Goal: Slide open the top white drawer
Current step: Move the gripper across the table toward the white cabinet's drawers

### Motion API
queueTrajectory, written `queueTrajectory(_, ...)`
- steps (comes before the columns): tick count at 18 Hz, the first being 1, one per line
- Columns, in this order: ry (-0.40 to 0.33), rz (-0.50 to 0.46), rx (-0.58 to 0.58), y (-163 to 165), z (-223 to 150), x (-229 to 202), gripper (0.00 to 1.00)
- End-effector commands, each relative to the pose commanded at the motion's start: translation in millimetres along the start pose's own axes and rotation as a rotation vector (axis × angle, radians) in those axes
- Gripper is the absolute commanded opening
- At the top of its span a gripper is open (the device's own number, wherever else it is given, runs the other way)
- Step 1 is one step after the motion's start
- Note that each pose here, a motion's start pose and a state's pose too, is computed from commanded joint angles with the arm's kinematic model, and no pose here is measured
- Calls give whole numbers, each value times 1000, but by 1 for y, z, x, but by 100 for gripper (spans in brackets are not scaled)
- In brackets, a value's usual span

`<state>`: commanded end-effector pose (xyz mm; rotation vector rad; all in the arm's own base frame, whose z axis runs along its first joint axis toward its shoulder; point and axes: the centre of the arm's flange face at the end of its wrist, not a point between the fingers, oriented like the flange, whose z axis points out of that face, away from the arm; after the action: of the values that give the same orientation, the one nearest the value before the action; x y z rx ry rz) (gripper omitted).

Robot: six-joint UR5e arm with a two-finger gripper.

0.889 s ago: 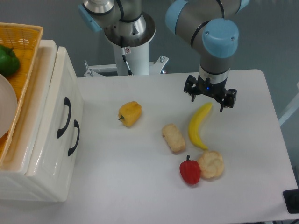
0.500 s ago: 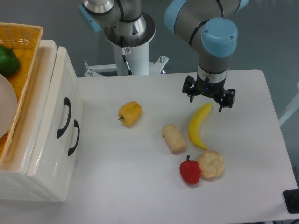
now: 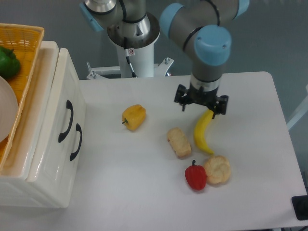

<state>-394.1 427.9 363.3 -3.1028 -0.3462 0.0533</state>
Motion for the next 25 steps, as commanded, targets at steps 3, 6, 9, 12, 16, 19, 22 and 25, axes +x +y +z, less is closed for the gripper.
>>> queueTrajectory(3,-6,-60,15,-17,-5,25,100)
queueTrajectory(6,8,-129,42,-29,-13,44,100)
queueTrajectory(9,40,-158,55,-35,-17,64,100)
queueTrajectory(12,60,-182,43,-42,-18,82,100)
queueTrajectory(16,128,-209,86,-52,-23,98,100)
queueTrajectory(19,176,-274,116,-60,-32,109,100)
queueTrajectory(22,191,-257,100,-64,-28,125,100)
queueTrajectory(25,210,-259,80,-69,-23,143,100)
